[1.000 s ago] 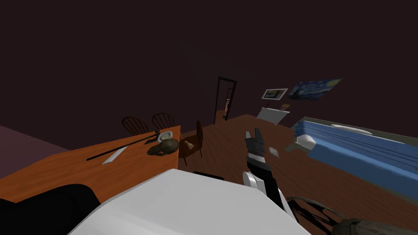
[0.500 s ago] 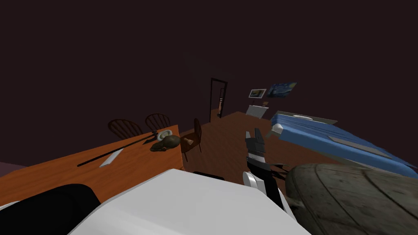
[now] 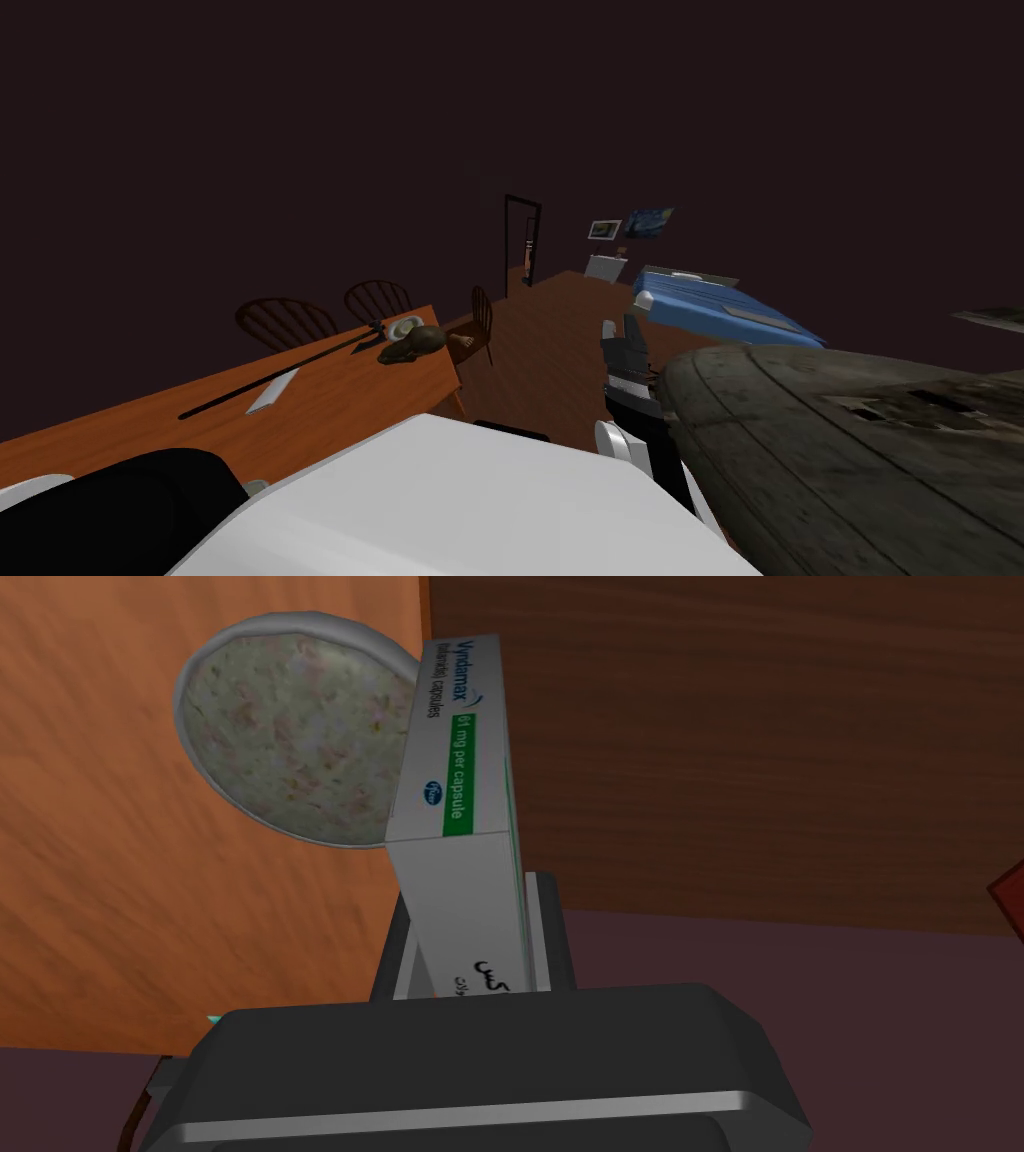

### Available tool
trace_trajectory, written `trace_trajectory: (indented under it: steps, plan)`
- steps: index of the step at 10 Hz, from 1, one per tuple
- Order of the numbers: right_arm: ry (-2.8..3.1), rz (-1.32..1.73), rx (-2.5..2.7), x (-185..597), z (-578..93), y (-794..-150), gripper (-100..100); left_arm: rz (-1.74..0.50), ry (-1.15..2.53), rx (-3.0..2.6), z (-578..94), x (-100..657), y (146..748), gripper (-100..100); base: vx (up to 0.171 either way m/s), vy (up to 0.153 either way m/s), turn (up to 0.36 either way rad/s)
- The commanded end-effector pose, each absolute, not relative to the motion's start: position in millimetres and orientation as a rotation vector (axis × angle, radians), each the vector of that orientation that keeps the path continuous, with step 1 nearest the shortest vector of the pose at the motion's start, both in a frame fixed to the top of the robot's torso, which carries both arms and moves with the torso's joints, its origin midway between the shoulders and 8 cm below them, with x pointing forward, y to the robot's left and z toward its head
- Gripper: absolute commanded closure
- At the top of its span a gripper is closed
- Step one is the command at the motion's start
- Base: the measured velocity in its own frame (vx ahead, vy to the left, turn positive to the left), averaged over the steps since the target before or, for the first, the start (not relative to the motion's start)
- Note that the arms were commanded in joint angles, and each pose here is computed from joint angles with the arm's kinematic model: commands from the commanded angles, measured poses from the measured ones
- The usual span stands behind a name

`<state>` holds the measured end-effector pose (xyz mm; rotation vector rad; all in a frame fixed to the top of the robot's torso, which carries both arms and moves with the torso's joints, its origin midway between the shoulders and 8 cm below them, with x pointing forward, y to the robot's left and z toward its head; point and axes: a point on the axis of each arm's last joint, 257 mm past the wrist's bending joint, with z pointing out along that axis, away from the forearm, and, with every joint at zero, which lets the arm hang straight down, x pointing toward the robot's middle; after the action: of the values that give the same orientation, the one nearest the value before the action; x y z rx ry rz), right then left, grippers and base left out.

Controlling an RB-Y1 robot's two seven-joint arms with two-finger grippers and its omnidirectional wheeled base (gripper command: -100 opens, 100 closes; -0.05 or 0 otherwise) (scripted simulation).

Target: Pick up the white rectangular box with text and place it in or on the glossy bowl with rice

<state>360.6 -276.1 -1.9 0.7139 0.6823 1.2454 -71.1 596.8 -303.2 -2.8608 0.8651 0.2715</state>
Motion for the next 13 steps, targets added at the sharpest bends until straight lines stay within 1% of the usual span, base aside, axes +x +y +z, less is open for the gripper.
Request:
trace_trajectory:
  steps: [1,3,7,10,13]
  plan:
    - [0.682,1.245,0.714,361,-2,-276,0,0.245,0.844,-2.873,-302,-62,595,100,-0.202,0.081,-0.188]
    - [0.682,1.245,0.714,361,-2,-276,0,0.215,0.832,-2.882,-301,-48,592,100,-0.166,0.112,-0.157]
    - [0.683,1.245,0.714,361,-2,-276,0,0.174,0.838,-2.888,-296,-21,586,100,-0.102,0.149,-0.129]
    - [0.683,1.245,0.714,360,-2,-276,0,0.175,0.854,-2.904,-291,-10,579,100,-0.054,0.131,-0.080]
    - [0.683,1.245,0.714,360,-2,-276,0,0.179,0.859,-2.911,-290,-10,576,100,-0.018,0.053,-0.028]
